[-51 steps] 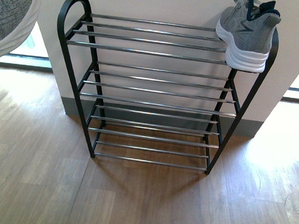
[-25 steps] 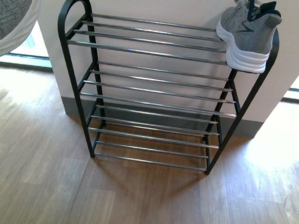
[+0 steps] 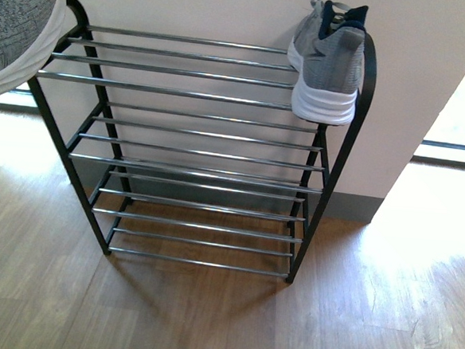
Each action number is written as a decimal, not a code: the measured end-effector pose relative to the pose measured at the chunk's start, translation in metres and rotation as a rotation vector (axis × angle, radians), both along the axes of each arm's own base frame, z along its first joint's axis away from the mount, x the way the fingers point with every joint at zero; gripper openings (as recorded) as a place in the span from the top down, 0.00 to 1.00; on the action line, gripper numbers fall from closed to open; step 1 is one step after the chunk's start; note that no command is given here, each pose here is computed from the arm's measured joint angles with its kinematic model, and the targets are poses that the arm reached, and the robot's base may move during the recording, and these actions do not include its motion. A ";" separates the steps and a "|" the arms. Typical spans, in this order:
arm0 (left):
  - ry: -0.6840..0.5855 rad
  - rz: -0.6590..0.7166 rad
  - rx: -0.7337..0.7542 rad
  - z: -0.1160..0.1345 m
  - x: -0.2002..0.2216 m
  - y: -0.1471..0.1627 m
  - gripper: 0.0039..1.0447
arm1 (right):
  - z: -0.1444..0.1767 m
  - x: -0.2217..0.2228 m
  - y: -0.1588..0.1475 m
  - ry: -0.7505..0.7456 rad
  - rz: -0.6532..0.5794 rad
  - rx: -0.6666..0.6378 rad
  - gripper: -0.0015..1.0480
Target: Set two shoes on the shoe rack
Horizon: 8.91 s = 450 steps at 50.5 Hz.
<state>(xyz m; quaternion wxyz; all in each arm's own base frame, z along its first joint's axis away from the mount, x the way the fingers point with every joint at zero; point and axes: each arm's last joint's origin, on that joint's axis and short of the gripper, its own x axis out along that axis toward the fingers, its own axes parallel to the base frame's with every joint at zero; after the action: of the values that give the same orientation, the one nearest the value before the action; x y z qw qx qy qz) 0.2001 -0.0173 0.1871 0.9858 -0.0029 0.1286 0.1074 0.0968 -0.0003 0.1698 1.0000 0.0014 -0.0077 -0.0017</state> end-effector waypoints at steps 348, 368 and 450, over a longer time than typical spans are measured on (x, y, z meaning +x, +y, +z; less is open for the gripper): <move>-0.257 -0.217 -0.003 -0.020 -0.102 0.017 0.07 | 0.000 0.000 0.000 0.001 0.002 0.000 0.09; -0.256 -0.218 -0.002 -0.020 -0.102 0.017 0.09 | 0.000 0.000 0.000 0.001 0.002 0.000 0.09; -0.256 -0.218 -0.002 -0.020 -0.102 0.017 0.09 | 0.000 0.000 0.000 0.000 0.002 0.000 0.09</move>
<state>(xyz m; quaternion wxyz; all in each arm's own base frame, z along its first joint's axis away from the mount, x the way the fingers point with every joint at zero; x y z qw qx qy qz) 0.0979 -0.0002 0.1668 1.0000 -0.0037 0.0014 -0.0013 0.0967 -0.0002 0.1698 1.0000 0.0014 -0.0077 -0.0009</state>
